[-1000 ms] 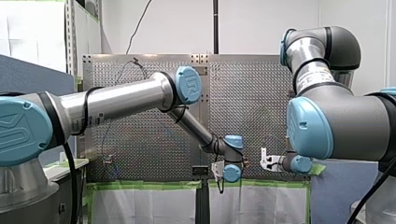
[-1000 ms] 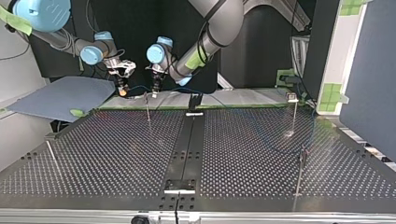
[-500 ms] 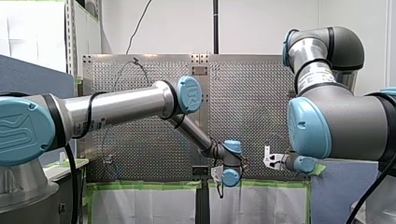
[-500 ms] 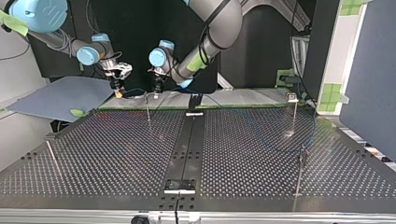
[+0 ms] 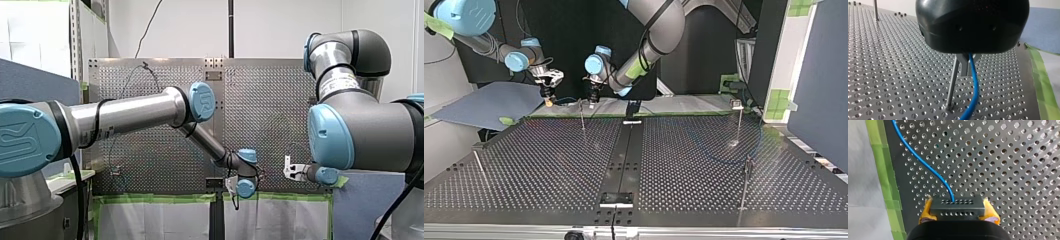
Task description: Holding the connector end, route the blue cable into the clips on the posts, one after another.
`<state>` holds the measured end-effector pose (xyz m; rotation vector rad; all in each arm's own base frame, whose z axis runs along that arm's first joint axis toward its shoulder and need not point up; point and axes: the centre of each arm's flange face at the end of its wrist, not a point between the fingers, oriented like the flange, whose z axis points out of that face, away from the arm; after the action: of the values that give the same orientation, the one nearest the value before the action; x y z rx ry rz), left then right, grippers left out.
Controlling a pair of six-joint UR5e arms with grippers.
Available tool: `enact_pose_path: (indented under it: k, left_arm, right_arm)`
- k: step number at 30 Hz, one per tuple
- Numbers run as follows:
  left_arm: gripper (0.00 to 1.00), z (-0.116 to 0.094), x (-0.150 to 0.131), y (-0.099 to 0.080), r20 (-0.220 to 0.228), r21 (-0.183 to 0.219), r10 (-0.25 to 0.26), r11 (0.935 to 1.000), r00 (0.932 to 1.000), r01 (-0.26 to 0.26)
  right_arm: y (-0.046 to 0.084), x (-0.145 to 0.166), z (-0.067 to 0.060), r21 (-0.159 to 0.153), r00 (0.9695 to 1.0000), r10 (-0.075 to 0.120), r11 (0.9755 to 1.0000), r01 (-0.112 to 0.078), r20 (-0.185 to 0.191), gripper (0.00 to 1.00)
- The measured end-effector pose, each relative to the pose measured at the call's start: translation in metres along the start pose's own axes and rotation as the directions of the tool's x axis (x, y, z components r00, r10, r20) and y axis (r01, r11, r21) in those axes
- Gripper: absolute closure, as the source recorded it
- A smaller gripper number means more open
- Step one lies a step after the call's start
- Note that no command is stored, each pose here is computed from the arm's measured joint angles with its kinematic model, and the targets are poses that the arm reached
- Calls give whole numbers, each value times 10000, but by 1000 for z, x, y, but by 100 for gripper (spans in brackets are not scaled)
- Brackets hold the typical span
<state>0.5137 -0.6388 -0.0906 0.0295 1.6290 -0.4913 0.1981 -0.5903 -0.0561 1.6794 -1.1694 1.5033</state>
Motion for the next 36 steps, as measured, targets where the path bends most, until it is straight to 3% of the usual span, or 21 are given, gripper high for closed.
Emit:
enact_pose_path:
  k: [9,16,26,31,36]
  left_arm:
    - [100,-1,0,-2,-20,94,-5,10000,10000,5]
    - [100,8,-4,7,28,102,-92,9999,10000,92]
    - [100,-2,2,1,-326,112,195,9998,9993,-191]
    - [100,-8,5,0,-625,4,734,9973,9953,-735]
    - [100,-11,6,0,-808,-34,984,9951,9919,-990]
  right_arm:
    - [7,4,6,-58,9998,132,9999,-132,-115,100]
    - [10,-7,9,-55,9998,182,9998,-182,8,100]
    - [13,-11,9,-187,9990,-144,9997,152,415,100]
    - [15,-17,1,-447,9952,-373,9981,415,906,100]
    - [13,-23,-11,-335,9882,-574,9975,627,1418,100]
